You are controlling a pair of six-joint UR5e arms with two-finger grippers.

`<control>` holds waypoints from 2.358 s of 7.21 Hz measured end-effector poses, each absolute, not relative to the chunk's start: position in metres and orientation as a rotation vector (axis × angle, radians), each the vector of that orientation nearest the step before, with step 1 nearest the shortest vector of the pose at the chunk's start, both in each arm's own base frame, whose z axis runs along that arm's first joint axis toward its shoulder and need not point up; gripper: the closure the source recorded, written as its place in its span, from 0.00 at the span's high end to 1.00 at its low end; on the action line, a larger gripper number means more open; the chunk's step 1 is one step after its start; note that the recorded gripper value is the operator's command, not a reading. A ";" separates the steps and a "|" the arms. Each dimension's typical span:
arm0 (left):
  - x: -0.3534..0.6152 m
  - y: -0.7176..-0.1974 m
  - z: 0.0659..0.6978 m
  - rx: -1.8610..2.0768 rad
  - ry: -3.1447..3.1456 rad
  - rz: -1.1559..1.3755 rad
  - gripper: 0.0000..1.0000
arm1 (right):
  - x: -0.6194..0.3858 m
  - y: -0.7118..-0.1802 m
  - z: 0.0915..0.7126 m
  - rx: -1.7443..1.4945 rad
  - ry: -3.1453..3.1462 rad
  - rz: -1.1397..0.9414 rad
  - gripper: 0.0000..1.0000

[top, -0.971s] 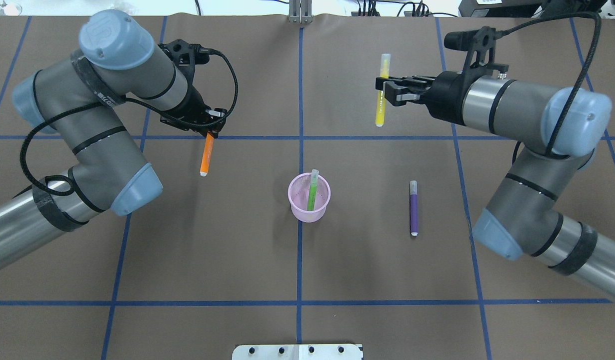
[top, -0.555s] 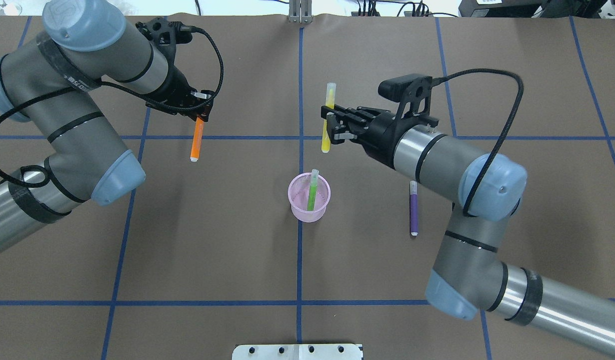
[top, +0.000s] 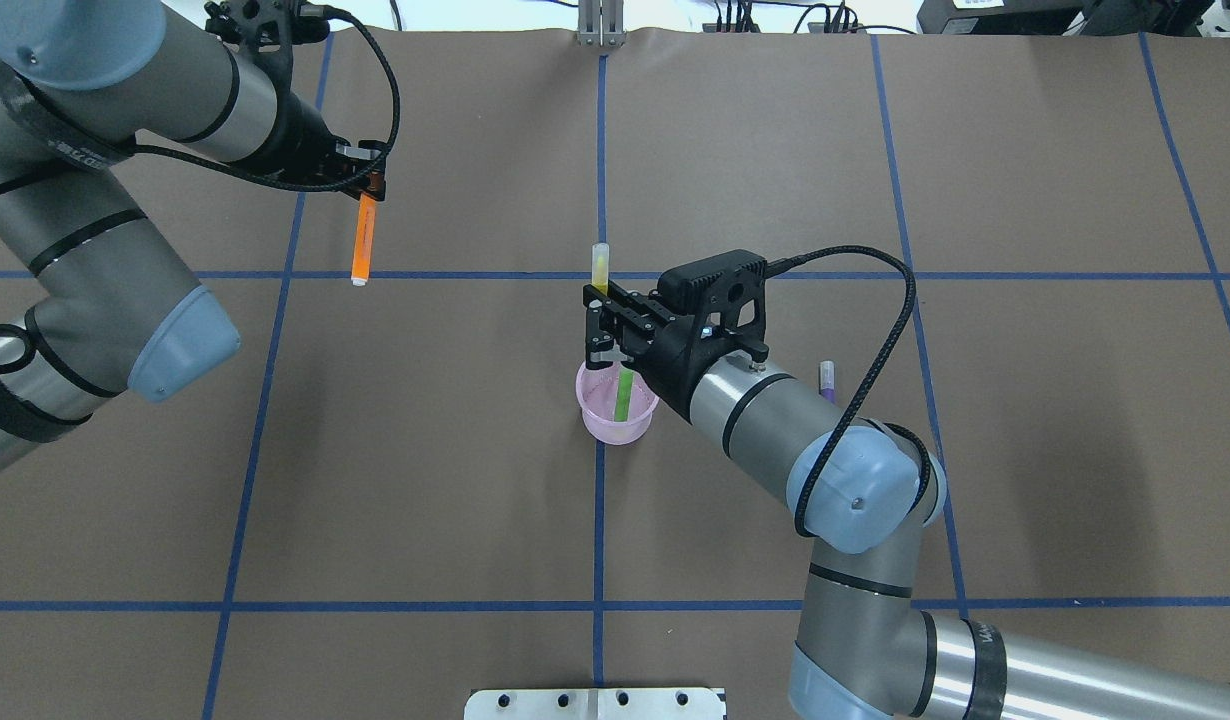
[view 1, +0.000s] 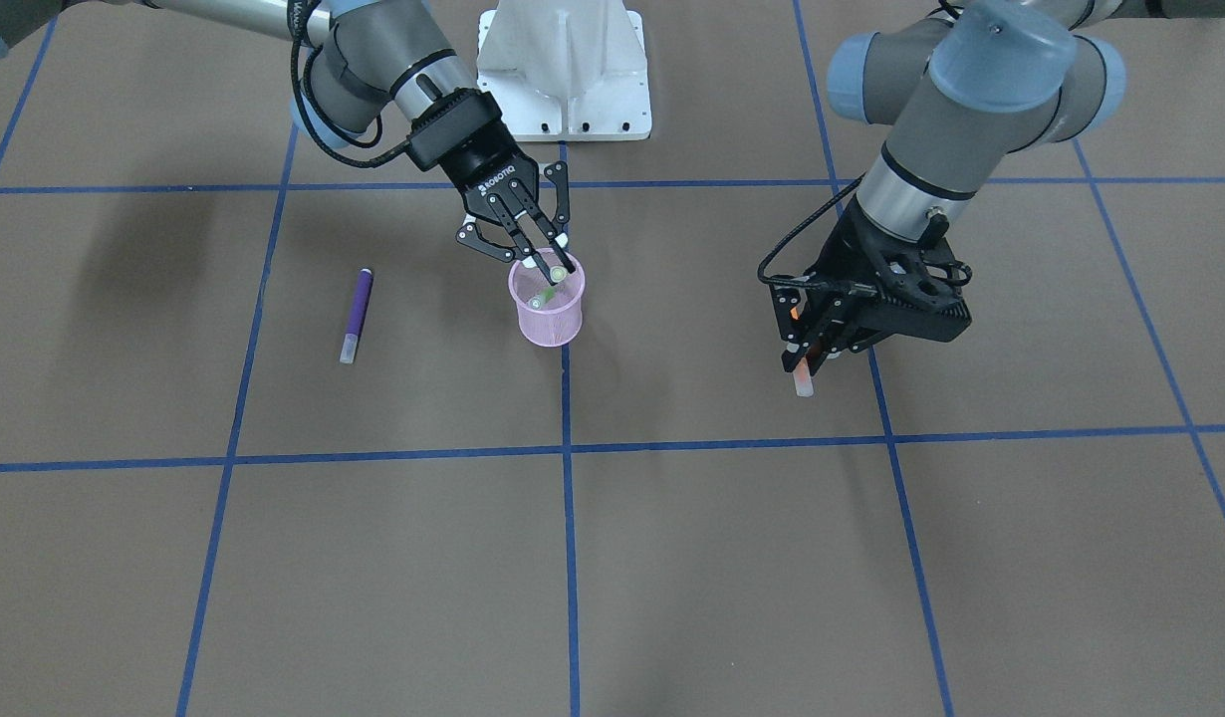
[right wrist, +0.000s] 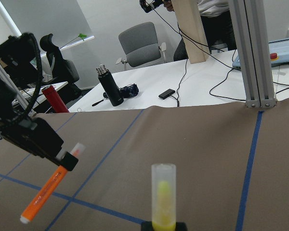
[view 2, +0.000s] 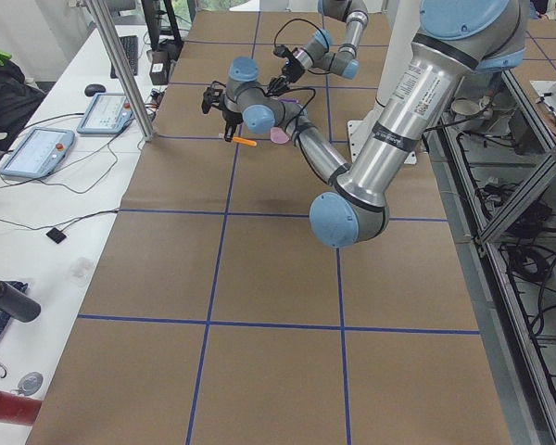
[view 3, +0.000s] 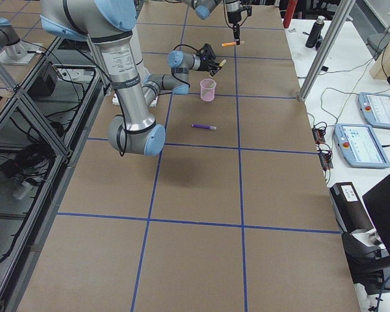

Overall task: Collect pens into pen holder
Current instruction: 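Lower the yellow highlighter into the pink cup with the right gripper, then open the right gripper and raise it away from the cup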

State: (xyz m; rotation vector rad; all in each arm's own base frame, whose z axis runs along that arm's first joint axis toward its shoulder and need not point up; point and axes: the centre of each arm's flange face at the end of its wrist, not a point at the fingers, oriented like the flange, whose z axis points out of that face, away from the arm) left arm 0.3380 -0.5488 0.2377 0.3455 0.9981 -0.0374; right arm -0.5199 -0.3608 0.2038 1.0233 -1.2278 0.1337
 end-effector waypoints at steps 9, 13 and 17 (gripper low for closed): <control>0.312 -0.543 0.213 0.466 1.001 -0.069 0.00 | -0.553 -0.343 0.221 1.035 -1.164 0.088 1.00; 0.286 -0.540 0.197 0.697 0.997 -0.177 0.00 | -0.511 -0.381 0.197 0.919 -1.186 0.108 1.00; 0.296 -0.518 0.239 0.882 0.981 -0.379 0.00 | -0.404 -0.486 0.225 0.400 -1.020 0.129 1.00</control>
